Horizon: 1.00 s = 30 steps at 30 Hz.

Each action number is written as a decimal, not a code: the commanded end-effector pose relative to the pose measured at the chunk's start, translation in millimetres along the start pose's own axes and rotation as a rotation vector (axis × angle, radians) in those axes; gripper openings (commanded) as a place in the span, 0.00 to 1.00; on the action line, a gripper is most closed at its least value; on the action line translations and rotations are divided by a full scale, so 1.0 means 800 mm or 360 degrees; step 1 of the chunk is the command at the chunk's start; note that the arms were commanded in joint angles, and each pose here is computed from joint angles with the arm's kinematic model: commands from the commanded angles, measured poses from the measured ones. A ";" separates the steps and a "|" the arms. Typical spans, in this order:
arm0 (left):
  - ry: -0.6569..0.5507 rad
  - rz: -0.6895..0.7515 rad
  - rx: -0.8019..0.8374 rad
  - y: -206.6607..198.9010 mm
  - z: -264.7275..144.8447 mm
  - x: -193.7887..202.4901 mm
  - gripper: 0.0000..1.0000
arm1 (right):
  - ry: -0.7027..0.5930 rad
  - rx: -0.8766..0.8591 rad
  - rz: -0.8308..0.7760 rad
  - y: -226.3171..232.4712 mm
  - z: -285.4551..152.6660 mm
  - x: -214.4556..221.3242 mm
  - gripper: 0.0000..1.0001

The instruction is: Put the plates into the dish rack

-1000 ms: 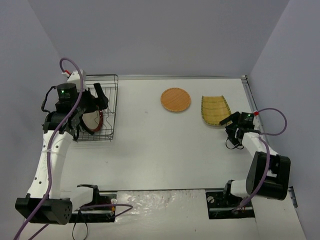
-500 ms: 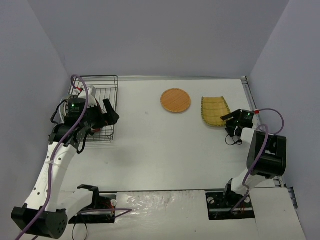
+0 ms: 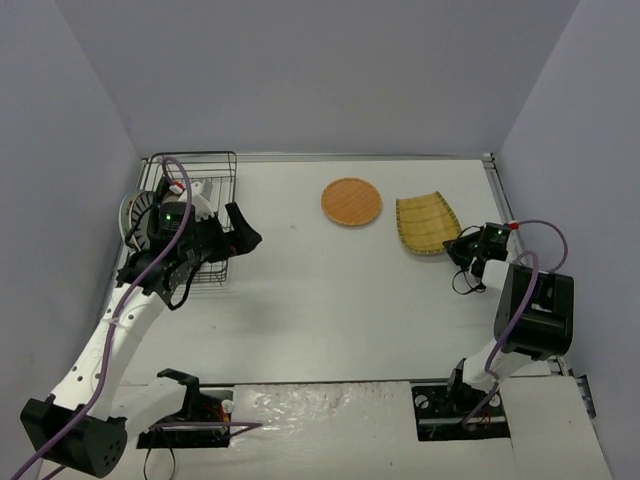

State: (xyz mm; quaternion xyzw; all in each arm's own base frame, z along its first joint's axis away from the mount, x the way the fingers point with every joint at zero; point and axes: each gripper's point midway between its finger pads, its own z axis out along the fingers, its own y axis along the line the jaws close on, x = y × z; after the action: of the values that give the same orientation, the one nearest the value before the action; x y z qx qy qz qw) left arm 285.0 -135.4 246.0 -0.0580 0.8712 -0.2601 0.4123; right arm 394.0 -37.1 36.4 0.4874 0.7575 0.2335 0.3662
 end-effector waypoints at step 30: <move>0.0008 -0.0265 0.0619 -0.268 0.111 0.025 0.62 | 0.0418 -0.1173 0.0226 0.195 -0.247 0.135 0.00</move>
State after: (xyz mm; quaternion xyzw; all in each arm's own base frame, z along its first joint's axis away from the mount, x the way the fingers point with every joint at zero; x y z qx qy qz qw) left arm 310.1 -349.7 245.5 -0.0422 0.8328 -0.4234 0.3542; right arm 295.3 122.9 174.9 0.3876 0.6815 0.5152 0.3461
